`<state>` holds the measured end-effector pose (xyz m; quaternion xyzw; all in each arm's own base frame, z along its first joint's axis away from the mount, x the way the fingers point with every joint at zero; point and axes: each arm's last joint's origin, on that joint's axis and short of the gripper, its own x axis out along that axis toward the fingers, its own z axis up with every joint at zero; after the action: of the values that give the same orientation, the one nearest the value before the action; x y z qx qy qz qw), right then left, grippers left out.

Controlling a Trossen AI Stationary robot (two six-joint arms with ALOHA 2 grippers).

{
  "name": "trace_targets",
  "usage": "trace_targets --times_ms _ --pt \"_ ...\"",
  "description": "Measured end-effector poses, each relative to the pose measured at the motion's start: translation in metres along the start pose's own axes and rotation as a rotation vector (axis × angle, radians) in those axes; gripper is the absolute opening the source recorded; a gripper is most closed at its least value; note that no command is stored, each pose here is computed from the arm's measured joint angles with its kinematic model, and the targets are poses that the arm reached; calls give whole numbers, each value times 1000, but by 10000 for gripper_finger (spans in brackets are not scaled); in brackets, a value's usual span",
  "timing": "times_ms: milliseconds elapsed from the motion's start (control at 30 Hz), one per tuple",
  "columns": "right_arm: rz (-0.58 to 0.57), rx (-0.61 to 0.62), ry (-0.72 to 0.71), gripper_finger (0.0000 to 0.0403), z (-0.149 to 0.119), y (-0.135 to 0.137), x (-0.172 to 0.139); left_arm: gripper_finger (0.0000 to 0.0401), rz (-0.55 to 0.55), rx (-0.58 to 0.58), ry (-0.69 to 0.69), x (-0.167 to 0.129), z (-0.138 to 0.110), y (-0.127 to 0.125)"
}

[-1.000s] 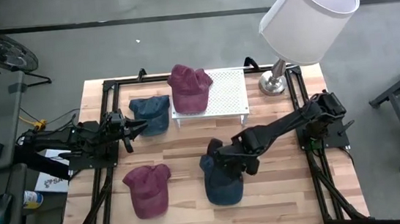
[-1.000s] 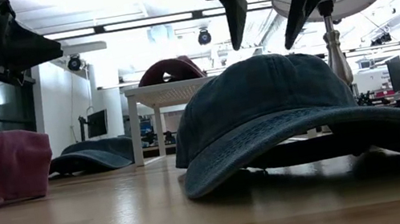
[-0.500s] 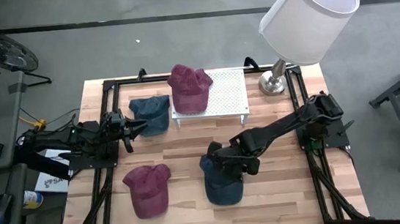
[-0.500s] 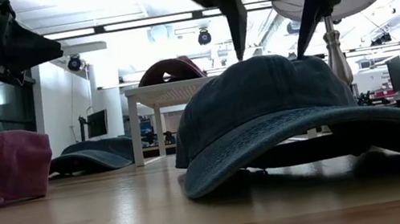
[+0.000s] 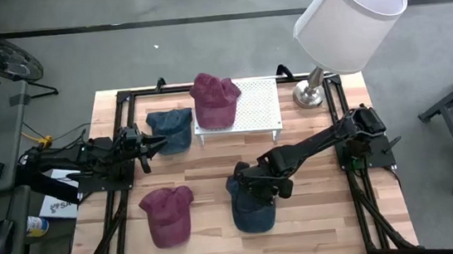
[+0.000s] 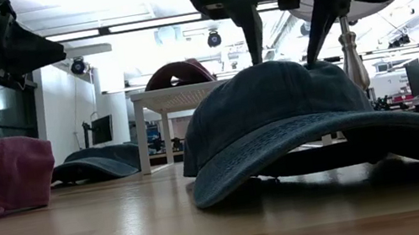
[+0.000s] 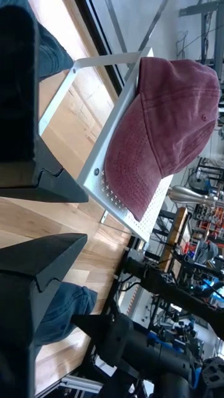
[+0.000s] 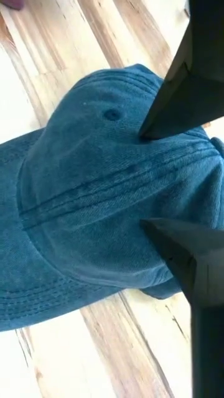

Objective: Pick & Place hat
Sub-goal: Put the bottom blue cap on the shelf

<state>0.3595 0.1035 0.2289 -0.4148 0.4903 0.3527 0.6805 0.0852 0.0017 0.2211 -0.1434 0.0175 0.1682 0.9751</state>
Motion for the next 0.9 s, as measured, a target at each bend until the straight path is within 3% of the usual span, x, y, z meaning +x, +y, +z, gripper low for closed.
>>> trace_targets --times_ms 267,733,900 --pt "-6 -3 2 131 0 -1 1 90 1 0 0 0 0 0" --pt "-32 13 32 75 2 -5 16 90 0 0 0 0 0 0" --pt "-32 58 47 21 1 -4 16 90 0 0 0 0 0 0"
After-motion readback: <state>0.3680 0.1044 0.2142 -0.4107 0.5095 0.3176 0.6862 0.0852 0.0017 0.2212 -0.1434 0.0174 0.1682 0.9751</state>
